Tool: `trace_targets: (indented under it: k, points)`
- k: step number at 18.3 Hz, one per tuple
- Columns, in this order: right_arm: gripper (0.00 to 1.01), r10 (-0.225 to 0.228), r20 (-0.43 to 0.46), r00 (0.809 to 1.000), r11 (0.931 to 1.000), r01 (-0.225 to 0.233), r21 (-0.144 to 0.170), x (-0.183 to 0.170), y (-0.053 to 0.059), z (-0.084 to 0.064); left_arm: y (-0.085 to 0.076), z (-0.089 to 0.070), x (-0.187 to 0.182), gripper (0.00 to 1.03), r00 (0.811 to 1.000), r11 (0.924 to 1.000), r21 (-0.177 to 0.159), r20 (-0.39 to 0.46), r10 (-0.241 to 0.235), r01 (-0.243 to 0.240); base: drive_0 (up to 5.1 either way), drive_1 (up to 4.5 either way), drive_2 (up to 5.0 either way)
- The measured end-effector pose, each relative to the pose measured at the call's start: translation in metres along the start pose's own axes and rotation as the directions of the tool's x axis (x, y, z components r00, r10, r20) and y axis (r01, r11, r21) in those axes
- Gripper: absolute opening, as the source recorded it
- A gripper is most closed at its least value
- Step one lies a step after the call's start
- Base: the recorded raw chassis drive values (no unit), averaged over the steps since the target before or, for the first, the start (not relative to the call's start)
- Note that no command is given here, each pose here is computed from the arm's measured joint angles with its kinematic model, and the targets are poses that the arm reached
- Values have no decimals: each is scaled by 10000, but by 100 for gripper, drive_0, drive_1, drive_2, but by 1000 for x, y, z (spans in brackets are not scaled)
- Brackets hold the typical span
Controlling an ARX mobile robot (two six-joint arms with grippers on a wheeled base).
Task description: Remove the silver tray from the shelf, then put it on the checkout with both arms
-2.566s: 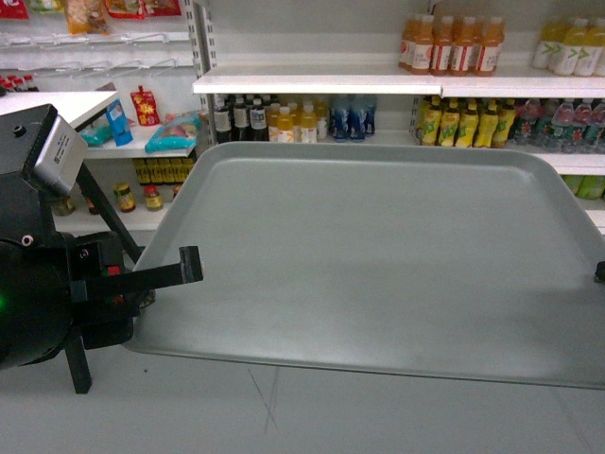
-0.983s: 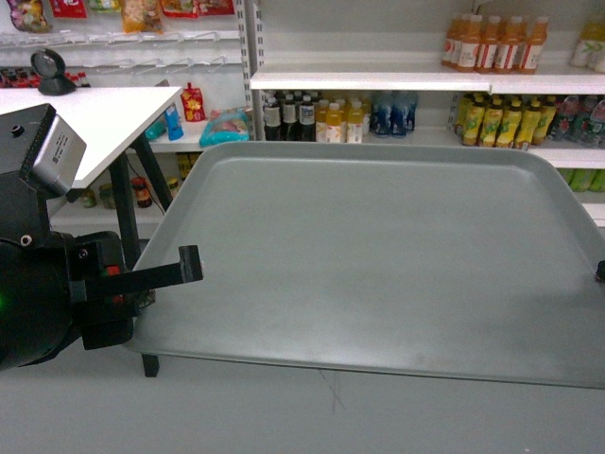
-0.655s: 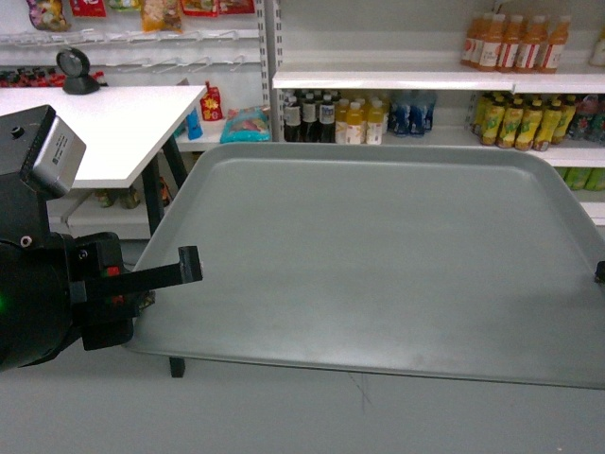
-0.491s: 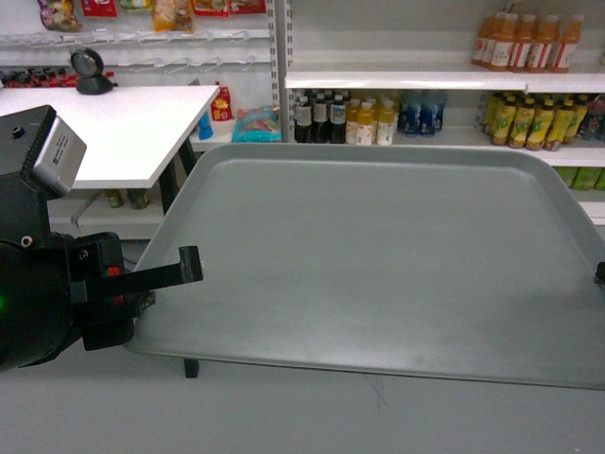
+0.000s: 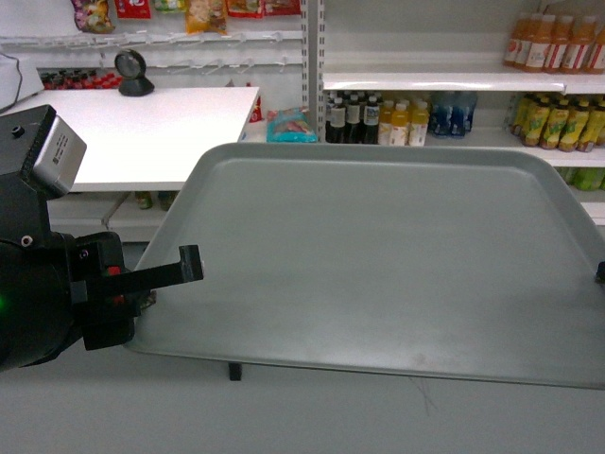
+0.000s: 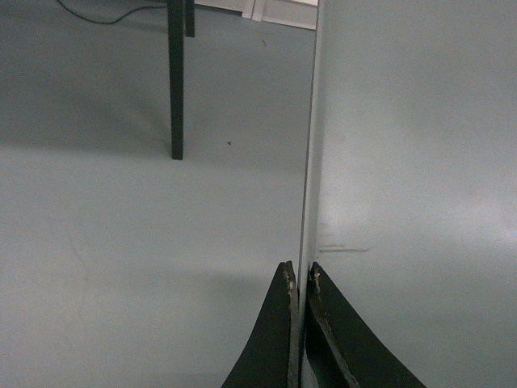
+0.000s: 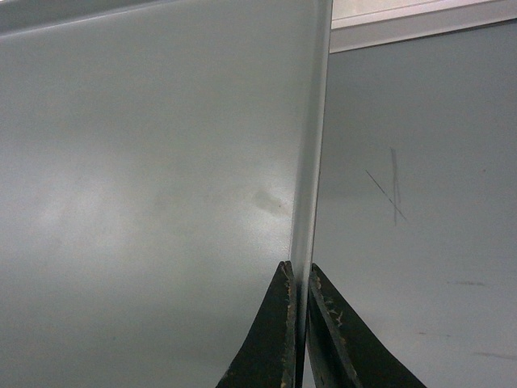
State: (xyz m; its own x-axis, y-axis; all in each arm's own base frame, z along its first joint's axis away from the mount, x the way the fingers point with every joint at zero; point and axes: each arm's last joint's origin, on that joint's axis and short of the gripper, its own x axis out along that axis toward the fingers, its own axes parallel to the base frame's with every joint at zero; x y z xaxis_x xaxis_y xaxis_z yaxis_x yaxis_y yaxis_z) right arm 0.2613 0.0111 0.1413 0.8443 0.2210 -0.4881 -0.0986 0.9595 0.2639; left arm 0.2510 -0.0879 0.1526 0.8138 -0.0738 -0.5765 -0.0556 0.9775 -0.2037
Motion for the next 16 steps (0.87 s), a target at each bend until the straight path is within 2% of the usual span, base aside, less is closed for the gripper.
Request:
trace_targets:
  k: [16]
  points:
    - [3, 9, 25, 10000, 10000, -9, -5, 0, 0, 0, 0, 0, 0, 2, 10000, 10000, -9, 10, 4, -4, -502, 243, 243]
